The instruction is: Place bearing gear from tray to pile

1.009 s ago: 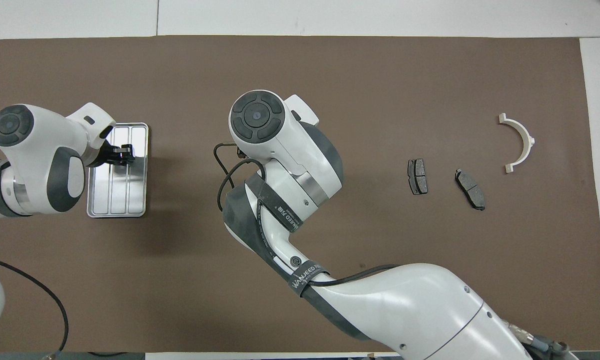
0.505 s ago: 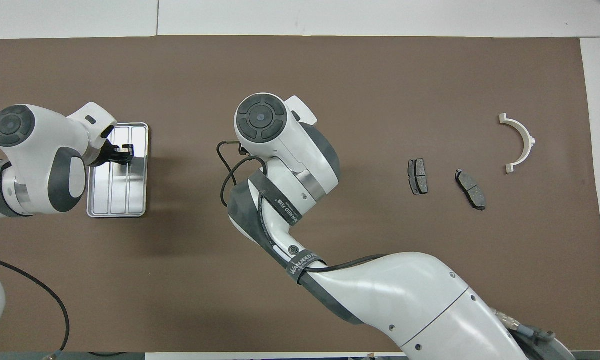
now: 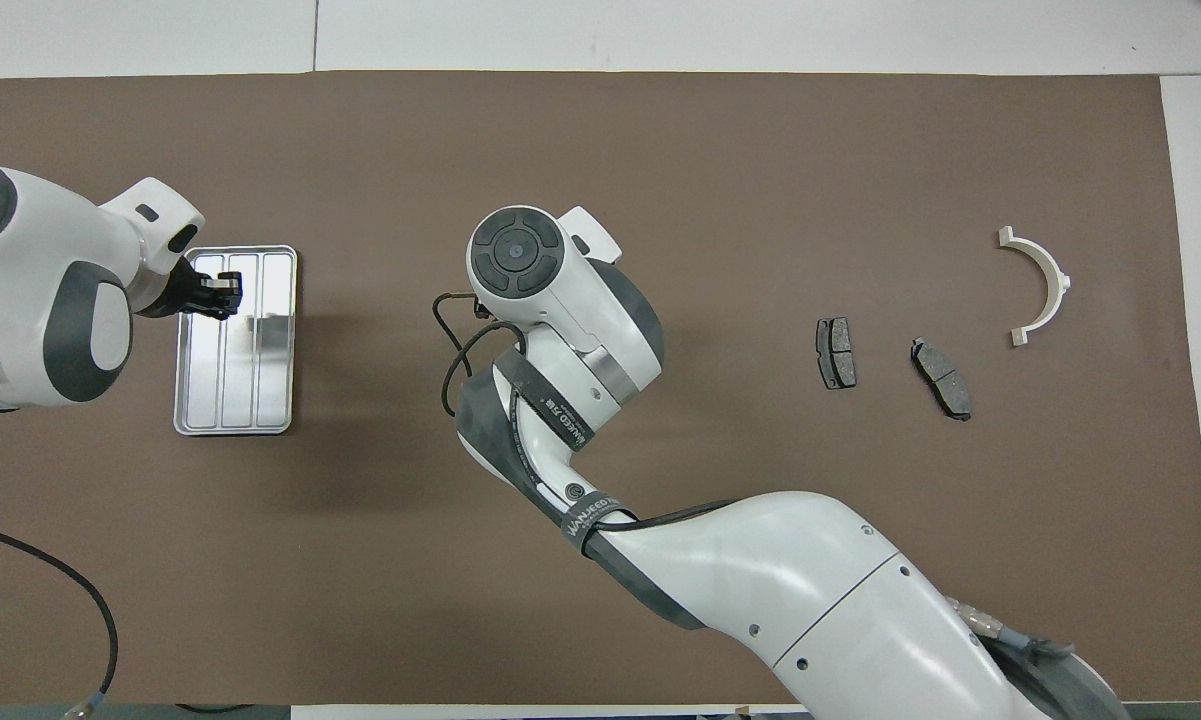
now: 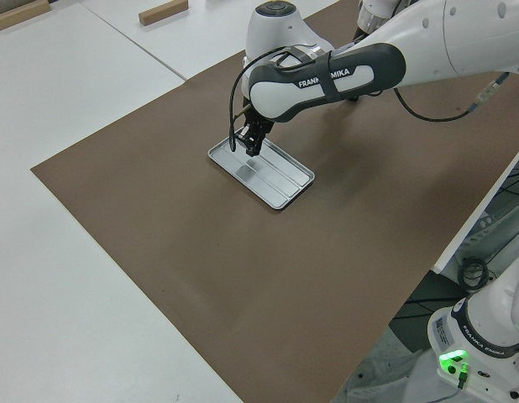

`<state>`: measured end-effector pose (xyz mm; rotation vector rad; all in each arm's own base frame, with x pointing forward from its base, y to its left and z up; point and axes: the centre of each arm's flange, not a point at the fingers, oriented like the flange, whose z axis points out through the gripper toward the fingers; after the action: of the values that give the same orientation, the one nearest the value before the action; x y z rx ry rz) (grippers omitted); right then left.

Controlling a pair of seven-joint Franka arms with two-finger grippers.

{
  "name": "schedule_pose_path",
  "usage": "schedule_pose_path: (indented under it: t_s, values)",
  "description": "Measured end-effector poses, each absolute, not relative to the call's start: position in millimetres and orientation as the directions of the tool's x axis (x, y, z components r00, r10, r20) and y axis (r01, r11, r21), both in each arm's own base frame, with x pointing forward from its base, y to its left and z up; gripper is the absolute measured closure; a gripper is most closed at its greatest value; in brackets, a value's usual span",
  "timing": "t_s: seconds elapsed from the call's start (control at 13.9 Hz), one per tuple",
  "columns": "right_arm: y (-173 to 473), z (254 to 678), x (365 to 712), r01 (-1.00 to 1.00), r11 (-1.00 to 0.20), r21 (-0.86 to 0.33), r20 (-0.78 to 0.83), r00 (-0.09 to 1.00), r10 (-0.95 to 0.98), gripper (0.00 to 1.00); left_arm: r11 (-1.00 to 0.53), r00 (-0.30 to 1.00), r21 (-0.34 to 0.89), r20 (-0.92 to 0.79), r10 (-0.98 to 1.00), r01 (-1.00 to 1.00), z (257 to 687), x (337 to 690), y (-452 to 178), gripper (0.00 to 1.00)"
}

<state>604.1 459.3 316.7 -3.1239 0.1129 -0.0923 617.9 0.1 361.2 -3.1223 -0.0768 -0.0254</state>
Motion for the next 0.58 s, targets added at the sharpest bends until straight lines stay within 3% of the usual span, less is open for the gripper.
schedule_pose_path:
  t_s: [0.29, 0.58]
  values:
    - [459.1, 301.6, 597.8, -0.067, -0.998, -0.002, 0.04, 0.997, -0.067, 0.0, -0.997, 0.997, -0.016, 0.02, 0.076, 0.076, 415.7, 603.7, 15.1, 0.77]
    - [459.8, 282.7, 588.2, -0.057, -0.998, 0.002, 0.024, 0.998, -0.057, 0.0, -0.996, 0.996, -0.015, 0.012, 0.091, 0.091, 431.8, 598.0, 15.9, 0.77]
